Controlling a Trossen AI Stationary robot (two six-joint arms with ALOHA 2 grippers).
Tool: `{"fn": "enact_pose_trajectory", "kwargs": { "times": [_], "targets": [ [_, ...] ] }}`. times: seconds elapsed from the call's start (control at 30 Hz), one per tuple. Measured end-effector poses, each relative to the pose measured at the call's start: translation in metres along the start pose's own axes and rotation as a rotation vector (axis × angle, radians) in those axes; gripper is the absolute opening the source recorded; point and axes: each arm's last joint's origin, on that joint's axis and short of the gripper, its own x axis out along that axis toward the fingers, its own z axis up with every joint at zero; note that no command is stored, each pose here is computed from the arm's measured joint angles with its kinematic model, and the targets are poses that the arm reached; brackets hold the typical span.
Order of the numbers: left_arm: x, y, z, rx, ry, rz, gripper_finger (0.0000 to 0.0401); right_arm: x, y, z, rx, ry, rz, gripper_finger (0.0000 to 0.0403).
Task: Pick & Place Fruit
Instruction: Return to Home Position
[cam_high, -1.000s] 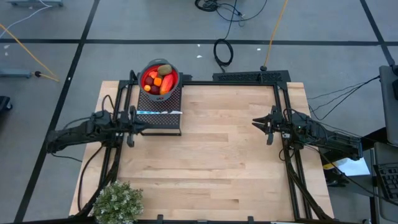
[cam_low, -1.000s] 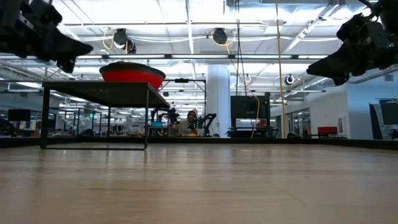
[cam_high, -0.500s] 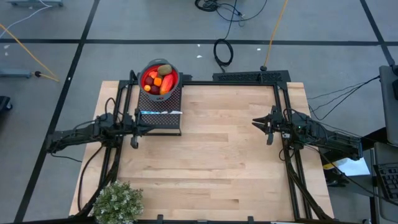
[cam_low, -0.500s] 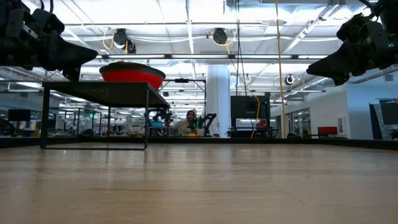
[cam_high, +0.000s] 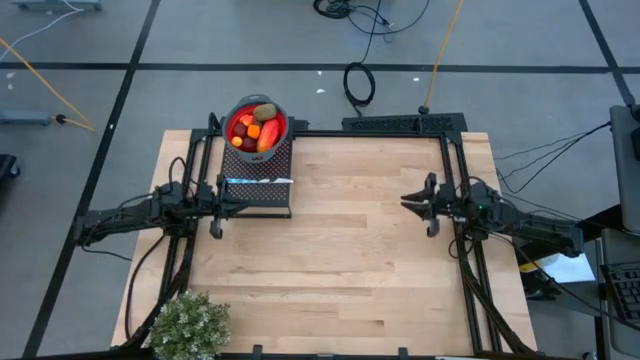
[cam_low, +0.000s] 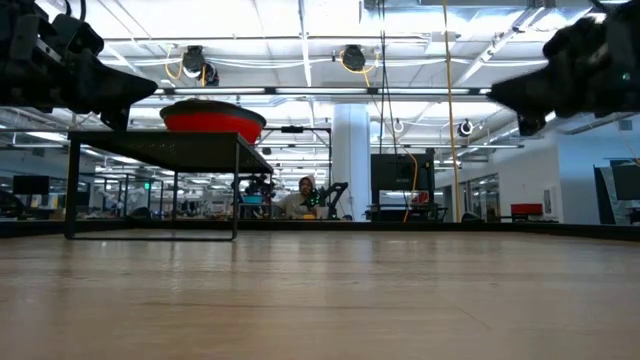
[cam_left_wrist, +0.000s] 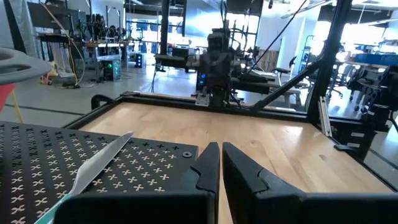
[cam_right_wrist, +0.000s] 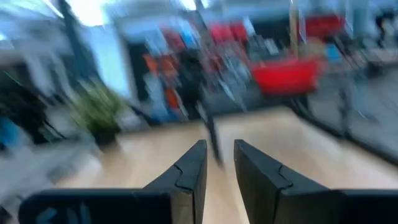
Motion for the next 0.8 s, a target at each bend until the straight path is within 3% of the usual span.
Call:
{"fn": "enact_pose_trajectory", "kwargs": {
  "times": [0.07,0.13,0.27,0.4,0.8],
  "targets": [
    [0.0,0.0,0.0,0.001,0.0,0.001,0.0019,0.0,0.002,0.006,0.02,-0.07,0.056,0.0073],
    [0.0,0.0,0.0,0.003,0.001,0.007,0.0018,0.0,0.003,0.004,0.025,-0.047,0.074,0.0073],
    [0.0,0.0,0.0,0.003,0.001,0.01,0.001,0.0,0.003,0.005,-0.023,-0.059,0.077,0.0073],
    [0.0,0.0,0.0,0.004,0.001,0.01,0.0002,0.0,0.002,-0.003,0.001,0.02,0.066,0.0073],
    [0.0,0.0,0.0,0.004,0.001,0.01,0.0018,0.001,0.001,-0.005,-0.039,0.047,0.059,0.0073]
  ]
}}
